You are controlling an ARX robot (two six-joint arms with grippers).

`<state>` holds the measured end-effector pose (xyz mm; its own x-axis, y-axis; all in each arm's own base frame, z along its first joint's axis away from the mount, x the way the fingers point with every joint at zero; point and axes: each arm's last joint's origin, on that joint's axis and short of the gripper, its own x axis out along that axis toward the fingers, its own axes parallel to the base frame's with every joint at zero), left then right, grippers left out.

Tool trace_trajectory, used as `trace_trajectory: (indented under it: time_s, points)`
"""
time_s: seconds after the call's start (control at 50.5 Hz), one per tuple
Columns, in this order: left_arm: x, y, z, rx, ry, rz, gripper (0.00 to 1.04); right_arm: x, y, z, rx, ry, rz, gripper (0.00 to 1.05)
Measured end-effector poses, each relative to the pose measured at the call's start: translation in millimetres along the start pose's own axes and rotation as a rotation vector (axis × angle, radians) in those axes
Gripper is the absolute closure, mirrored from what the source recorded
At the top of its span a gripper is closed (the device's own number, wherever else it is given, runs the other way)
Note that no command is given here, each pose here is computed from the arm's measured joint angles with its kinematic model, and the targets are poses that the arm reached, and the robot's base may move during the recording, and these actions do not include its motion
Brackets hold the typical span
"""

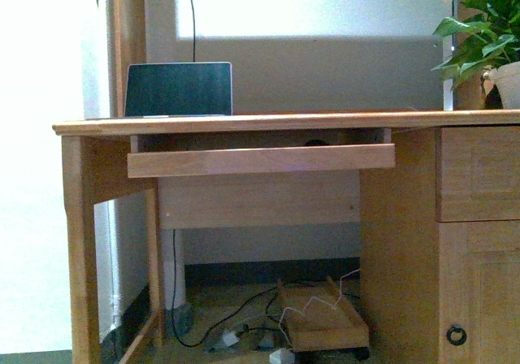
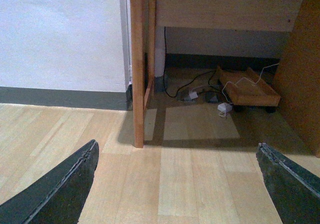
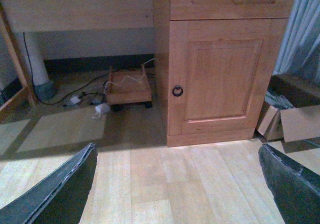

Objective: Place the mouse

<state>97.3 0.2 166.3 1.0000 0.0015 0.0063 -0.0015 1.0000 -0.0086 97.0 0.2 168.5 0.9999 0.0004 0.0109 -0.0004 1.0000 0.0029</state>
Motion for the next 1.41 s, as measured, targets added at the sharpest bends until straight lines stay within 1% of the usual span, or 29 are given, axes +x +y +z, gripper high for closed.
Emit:
trace_trajectory:
  time_s: [1.405]
  points:
    - [0.0, 0.0, 0.0, 0.0, 0.0, 0.0, 0.08, 0.0, 0.0, 0.0, 0.0, 0.0, 0.002, 0.07]
